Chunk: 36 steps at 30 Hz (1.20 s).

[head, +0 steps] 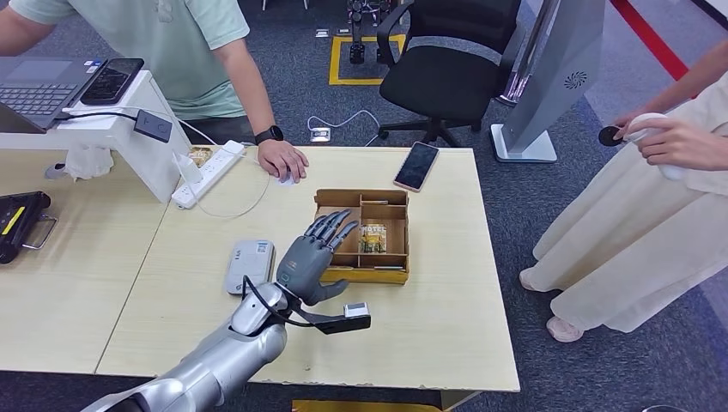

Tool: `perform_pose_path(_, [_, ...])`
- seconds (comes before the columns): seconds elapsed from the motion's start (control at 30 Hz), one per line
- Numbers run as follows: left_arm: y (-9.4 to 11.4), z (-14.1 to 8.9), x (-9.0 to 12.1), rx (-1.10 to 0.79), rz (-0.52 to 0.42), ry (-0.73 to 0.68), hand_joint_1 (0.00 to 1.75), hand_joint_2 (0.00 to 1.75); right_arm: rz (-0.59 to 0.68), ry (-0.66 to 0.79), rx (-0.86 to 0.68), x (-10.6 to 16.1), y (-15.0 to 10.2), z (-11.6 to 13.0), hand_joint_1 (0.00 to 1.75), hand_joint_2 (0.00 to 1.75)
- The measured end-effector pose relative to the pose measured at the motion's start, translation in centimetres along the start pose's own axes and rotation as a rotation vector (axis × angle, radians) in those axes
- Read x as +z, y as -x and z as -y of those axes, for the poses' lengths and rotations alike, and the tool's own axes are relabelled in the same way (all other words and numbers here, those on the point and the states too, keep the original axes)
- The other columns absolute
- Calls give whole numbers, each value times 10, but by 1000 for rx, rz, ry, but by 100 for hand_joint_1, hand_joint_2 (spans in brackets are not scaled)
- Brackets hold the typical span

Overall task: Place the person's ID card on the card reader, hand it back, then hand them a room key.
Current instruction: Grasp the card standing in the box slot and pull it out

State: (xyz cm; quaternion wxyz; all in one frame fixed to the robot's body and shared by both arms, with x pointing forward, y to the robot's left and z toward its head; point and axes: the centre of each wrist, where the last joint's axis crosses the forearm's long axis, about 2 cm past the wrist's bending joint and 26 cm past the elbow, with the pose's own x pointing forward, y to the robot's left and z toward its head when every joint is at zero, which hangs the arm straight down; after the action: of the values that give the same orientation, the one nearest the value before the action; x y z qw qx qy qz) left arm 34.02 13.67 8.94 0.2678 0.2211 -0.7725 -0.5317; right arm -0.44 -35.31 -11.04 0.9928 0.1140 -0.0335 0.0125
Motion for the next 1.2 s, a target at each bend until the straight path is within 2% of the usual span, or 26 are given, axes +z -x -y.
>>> perform_pose_path(0.43, [12, 1, 6, -5, -27, 22, 0, 175, -2, 0, -1, 0, 0, 0, 0, 0])
perform_pose_path(0.47, [13, 1, 7, 2, -28, 19, 5, 175, -1, 0, -1, 0, 0, 0, 0, 0])
perform_pose_path(0.6, [15, 0, 9, 20, -30, 12, 169, 175, -1, 0, -3, 0, 0, 0, 0, 0])
perform_pose_path(0.63, [15, 0, 9, 25, -30, 12, 175, 175, -1, 0, -3, 0, 0, 0, 0, 0])
perform_pose_path(0.8, [17, 1, 12, 48, -30, 17, 159, 175, 1, 0, -3, 0, 0, 0, 0, 0])
perform_pose_path(1.03, [19, 2, 16, 57, -33, 14, 149, 175, 0, 0, -3, 0, 0, 0, 0, 0])
perform_pose_path(1.07, [19, 2, 17, 59, -33, 13, 144, 175, 1, 0, -3, 0, 0, 0, 0, 0])
perform_pose_path(1.1, [19, 2, 17, 62, -34, 10, 133, 175, 0, 0, -3, 0, 0, 0, 0, 0])
perform_pose_path(1.2, [18, 2, 18, 66, -31, 4, 145, 175, 0, 1, -3, 0, 0, 0, 0, 0])
